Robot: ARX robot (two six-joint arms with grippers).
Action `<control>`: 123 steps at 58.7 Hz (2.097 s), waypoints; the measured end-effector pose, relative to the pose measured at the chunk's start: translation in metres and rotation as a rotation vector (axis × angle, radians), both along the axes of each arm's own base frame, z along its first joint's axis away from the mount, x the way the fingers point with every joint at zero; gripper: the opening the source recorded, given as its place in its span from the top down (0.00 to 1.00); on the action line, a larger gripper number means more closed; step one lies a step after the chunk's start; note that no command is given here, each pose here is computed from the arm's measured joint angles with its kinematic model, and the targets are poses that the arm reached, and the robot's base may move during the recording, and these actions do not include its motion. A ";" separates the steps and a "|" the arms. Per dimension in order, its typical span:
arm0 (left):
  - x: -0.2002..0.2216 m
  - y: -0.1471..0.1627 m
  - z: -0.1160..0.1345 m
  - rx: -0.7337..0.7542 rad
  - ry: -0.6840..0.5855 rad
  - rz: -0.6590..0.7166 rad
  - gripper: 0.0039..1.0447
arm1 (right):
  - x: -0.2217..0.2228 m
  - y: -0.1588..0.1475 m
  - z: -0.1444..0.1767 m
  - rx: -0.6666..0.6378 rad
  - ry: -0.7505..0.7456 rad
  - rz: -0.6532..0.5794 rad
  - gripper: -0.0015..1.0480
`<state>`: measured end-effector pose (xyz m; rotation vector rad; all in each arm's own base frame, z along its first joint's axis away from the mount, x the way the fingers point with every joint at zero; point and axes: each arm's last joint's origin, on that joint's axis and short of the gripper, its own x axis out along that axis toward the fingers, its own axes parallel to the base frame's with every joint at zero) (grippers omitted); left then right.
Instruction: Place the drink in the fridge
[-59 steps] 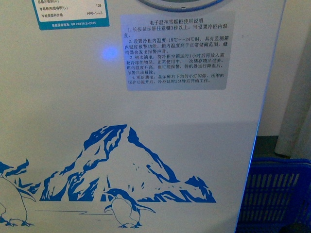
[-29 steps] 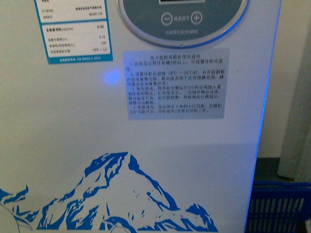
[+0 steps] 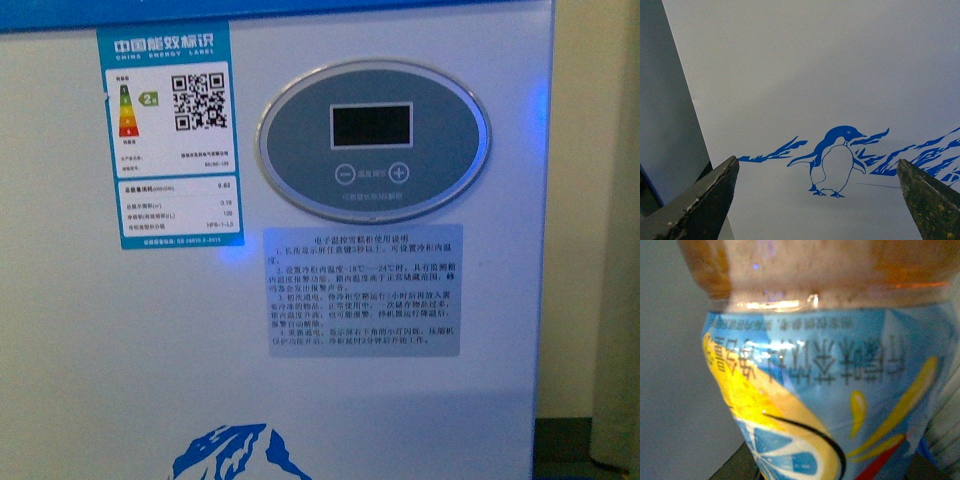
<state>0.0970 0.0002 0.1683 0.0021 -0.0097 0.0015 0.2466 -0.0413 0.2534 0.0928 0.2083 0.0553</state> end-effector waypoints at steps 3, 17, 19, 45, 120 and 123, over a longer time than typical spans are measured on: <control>0.000 0.000 0.000 0.000 0.000 0.000 0.08 | -0.017 0.003 0.013 -0.028 -0.058 0.000 0.65; 0.000 0.000 0.000 0.000 0.000 0.000 0.08 | -0.101 0.024 0.040 -0.080 -0.235 -0.026 0.65; 0.000 0.000 0.000 0.000 0.000 0.000 0.08 | -0.108 0.026 0.040 -0.082 -0.250 -0.032 0.65; 0.000 0.000 0.000 0.000 0.000 0.000 0.08 | -0.148 0.042 0.043 -0.019 -0.386 -0.173 0.65; 0.000 0.000 0.000 0.000 0.000 -0.001 0.08 | -0.144 0.044 0.017 -0.025 -0.334 -0.239 0.65; 0.000 0.000 0.000 0.000 0.000 0.001 0.08 | -0.144 0.044 0.017 -0.025 -0.334 -0.239 0.65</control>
